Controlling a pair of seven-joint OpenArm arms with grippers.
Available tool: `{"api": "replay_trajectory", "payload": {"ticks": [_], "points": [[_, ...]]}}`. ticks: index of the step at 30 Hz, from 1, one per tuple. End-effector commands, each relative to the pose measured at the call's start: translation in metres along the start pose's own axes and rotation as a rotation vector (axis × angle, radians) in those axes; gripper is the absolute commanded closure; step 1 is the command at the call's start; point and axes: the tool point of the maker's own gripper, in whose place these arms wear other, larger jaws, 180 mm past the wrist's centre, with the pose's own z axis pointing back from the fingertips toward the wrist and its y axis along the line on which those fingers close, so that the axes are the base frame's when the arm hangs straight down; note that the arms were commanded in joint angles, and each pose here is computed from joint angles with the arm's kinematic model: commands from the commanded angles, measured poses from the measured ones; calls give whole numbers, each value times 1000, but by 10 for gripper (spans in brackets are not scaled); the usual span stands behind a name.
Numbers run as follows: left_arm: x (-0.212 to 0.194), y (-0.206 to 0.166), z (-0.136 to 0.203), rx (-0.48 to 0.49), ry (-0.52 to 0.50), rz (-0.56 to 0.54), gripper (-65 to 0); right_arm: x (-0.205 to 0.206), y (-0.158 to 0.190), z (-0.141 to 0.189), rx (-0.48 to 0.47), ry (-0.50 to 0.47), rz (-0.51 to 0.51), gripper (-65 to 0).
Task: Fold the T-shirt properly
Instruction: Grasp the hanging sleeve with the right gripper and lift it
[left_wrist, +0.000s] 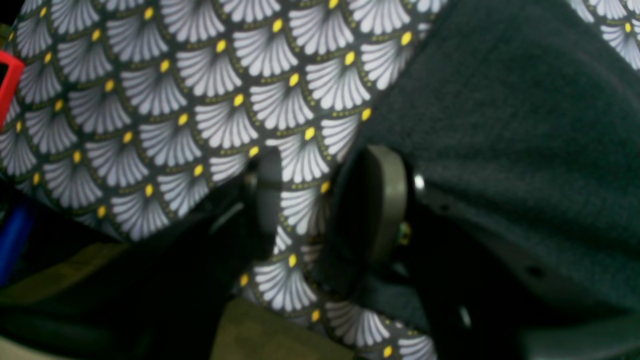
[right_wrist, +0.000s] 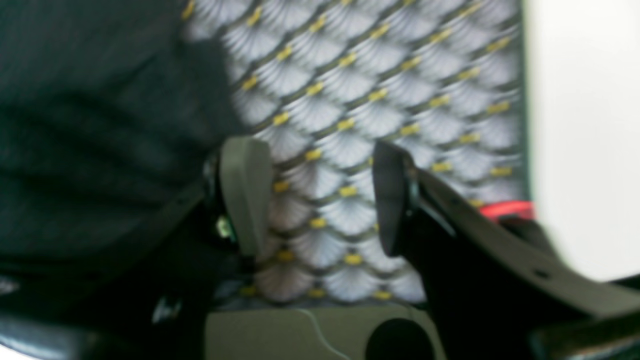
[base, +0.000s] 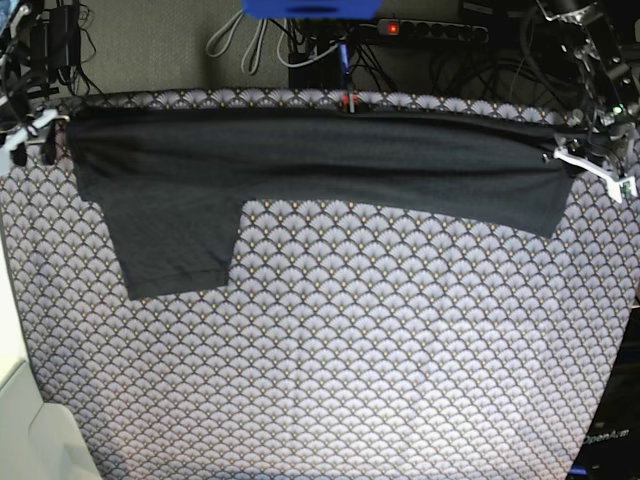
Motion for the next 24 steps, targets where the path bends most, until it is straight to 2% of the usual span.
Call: {"api": "replay_trajectory", "payload": {"ticks": [1,5,7,11,18,24], "points": [[17,5,4,9,-51,-8,-261,28,-12,1,-21,-67,28,-338],[10,6,5,11,-39,-7,-261,64,-16,-9,-22,-139,48,-340],[10,5,5,10,-38,-6,-265,88,-2,-22,21,-174,83,-340],[9,5,5,9,-38,-7,-265,120,31,-56,120,-157,130,-340],[3,5,6,8,-26,-13,-266,148,49,-120,220,-84,31,-364],[3,6,6,14,-23,-17,-263,156,80,-149,306,-22,47,-381]]}}
